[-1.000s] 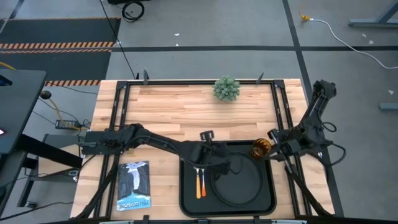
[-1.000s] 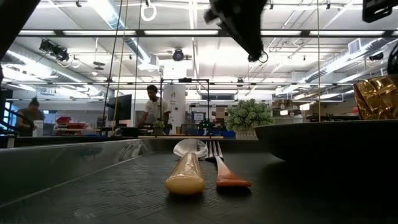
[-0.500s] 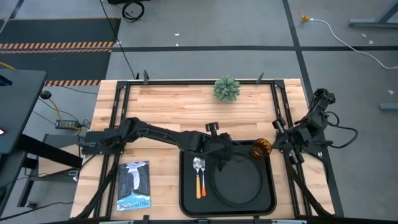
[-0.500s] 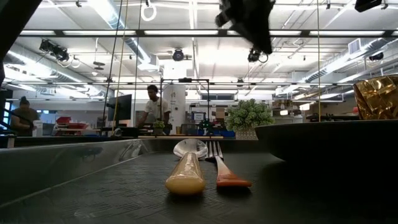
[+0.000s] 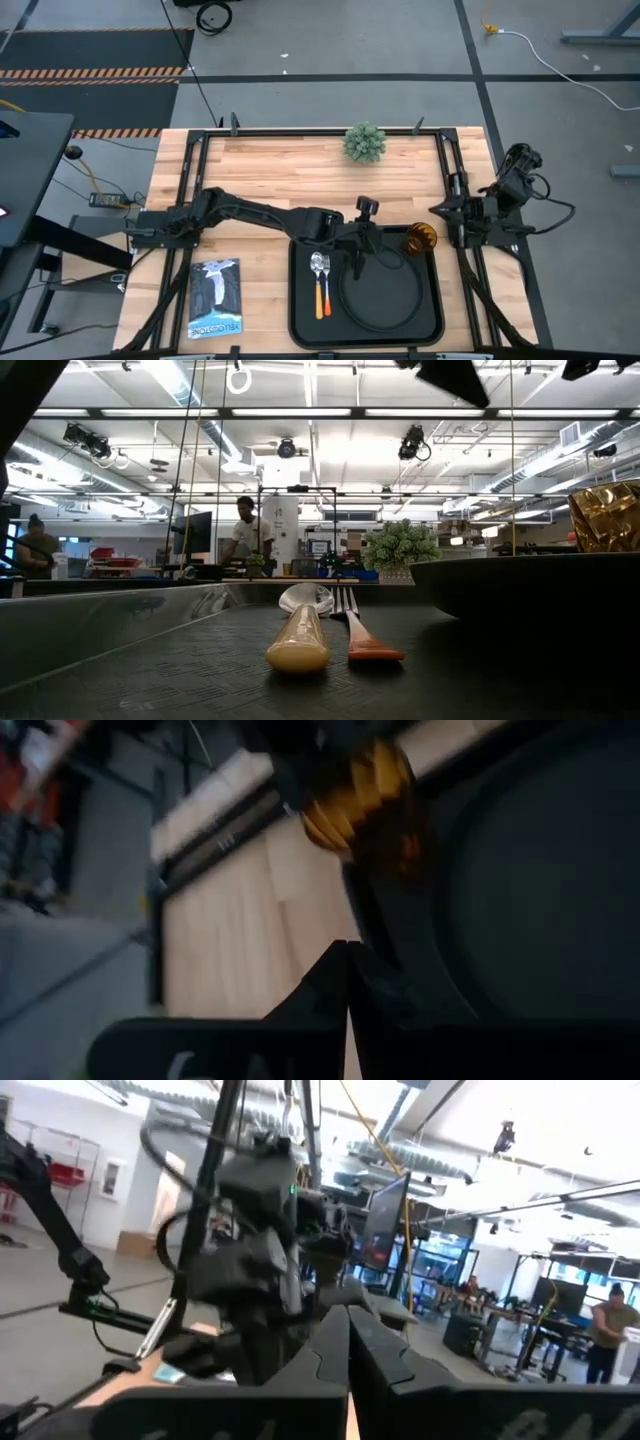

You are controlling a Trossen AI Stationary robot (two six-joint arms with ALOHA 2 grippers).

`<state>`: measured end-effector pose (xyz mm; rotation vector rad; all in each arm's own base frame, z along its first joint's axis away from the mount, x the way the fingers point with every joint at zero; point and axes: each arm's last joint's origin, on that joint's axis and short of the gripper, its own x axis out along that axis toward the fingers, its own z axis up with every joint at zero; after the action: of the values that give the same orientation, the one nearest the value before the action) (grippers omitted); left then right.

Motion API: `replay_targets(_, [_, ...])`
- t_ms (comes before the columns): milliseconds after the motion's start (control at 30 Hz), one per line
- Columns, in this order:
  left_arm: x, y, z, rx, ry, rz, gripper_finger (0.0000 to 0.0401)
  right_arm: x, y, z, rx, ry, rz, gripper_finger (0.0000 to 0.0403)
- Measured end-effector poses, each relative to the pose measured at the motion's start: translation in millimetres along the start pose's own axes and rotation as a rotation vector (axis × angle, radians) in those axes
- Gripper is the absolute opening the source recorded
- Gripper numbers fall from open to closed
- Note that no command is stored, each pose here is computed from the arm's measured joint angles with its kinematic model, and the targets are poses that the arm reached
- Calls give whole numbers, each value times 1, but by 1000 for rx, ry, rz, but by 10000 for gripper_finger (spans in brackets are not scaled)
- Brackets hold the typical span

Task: Pick and place plate/cup/fork/spoon on tray
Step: Put the yellow spoon to the left orange fork on the black tray

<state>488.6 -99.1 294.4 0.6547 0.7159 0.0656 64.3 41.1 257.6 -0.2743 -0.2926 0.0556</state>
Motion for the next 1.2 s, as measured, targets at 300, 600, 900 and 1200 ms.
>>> replay_targets(300, [-39, 7, 35, -128, -153, 20, 14, -6, -6, -2, -16, 13, 5, 4])
replay_targets(600, [-61, -13, 46, -132, -159, -38, 7, -5, -12, -6, 34, -12, -73, 2])
replay_targets(900, [-47, -28, 38, -143, -136, -126, 11, 1, -8, -38, 118, -41, -191, 3])
replay_targets(1200, [-30, -43, 21, -87, -54, -150, 8, 3, -6, -60, 194, -33, -259, 3])
